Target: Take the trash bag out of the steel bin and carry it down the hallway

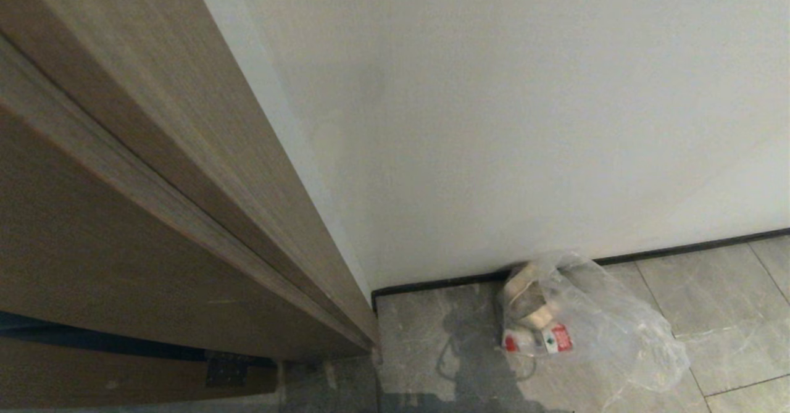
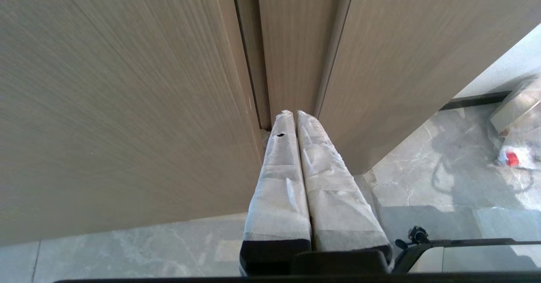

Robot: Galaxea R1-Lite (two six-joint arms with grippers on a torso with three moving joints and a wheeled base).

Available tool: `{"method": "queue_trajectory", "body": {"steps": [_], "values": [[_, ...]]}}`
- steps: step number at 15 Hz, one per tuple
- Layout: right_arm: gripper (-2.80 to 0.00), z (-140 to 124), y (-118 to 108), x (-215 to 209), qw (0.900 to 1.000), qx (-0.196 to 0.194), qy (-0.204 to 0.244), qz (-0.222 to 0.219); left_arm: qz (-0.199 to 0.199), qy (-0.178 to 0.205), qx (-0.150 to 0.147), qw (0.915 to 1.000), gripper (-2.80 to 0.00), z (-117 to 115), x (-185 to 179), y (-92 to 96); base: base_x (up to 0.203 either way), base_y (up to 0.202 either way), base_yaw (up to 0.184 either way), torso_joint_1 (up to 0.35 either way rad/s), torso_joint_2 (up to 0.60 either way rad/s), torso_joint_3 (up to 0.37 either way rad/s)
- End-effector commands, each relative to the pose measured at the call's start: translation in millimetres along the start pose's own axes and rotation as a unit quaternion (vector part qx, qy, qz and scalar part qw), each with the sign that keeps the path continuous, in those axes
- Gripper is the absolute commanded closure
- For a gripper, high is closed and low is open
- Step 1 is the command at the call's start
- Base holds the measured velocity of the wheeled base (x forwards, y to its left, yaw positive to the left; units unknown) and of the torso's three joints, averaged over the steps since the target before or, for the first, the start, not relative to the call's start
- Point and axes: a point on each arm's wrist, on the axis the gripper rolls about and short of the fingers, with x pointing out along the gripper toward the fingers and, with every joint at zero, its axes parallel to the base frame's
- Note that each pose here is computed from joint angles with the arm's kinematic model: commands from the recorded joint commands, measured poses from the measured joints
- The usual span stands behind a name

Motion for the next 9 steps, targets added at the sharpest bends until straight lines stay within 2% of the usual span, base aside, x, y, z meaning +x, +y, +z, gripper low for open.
{"method": "queue_trajectory", "body": {"steps": [1,9], "values": [[0.00,-0.3,0.0,0.3,1.000,0.000,0.002,0.000,0.000,0.000,-0.001,1.0000,0.00,-0.2,0.1,0.0,0.000,0.000,0.000,0.000,0.00,0.000],[0.00,-0.3,0.0,0.3,1.000,0.000,0.002,0.000,0.000,0.000,-0.002,1.0000,0.00,-0.2,0.1,0.0,0.000,0.000,0.000,0.000,0.00,0.007]]}}
